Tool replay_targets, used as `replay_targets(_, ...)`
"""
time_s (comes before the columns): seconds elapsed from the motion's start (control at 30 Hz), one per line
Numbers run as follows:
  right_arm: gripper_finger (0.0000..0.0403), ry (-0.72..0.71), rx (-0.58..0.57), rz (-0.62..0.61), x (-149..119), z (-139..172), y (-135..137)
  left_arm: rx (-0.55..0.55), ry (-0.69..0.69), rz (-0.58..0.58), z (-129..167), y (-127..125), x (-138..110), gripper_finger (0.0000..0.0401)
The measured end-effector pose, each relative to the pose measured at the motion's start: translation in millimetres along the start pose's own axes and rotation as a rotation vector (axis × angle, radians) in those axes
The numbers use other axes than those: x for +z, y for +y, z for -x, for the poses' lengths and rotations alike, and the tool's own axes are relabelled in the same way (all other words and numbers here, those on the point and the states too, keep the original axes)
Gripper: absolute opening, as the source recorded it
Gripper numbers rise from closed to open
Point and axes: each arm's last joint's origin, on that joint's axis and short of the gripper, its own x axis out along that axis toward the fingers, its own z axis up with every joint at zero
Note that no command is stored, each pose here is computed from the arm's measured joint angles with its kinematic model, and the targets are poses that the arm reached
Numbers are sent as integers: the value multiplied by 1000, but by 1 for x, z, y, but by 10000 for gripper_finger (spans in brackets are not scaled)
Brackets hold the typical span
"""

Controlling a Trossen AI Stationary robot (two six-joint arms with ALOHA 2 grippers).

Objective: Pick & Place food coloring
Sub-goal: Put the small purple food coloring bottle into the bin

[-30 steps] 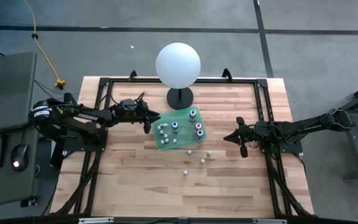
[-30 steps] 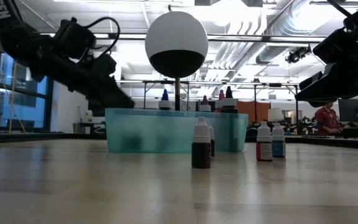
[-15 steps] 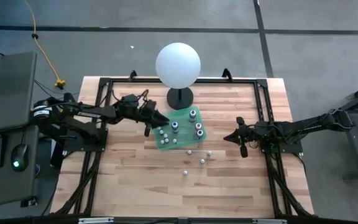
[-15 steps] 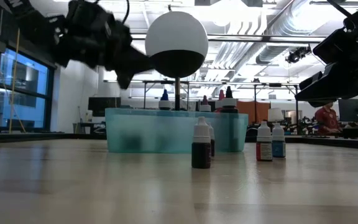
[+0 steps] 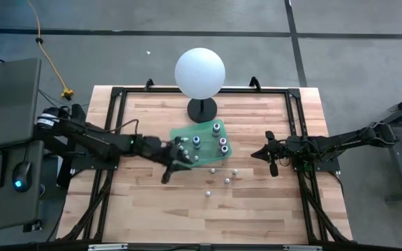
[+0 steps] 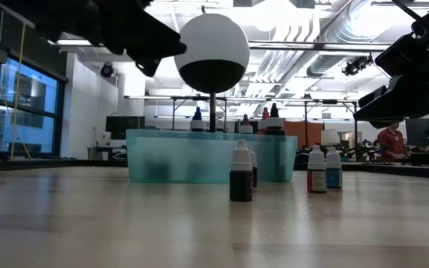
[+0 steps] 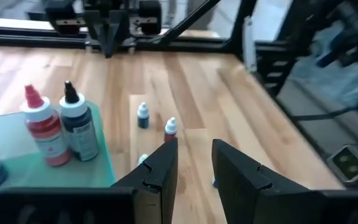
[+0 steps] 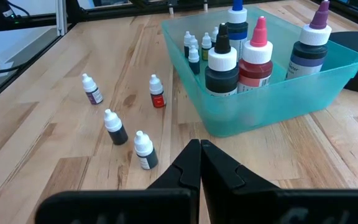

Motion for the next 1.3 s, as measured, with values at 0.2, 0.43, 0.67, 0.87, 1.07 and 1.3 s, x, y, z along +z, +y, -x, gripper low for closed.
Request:
replay_targets(0.2, 3, 0, 0, 0, 0, 0, 0, 74, -3, -16, 0, -30, -4, 99)
replay_targets(0.43, 2, 0, 0, 0, 0, 0, 0, 119, -19, 61, 2, -51, -7, 99)
replay_targets(0.67, 2, 0, 0, 0, 0, 0, 0, 128, 97, 7, -33, -72, -10, 99)
replay_targets(0.87, 2, 0, 0, 0, 0, 0, 0, 166, 218, -83, -79, -81, -6, 100)
replay_targets(1.07, 2, 0, 0, 0, 0, 0, 0, 88, 335, -98, -110, -88, -19, 109)
replay_targets(1.3, 3, 0, 0, 0, 0, 0, 0, 108, 368, -66, -118, -88, -31, 175)
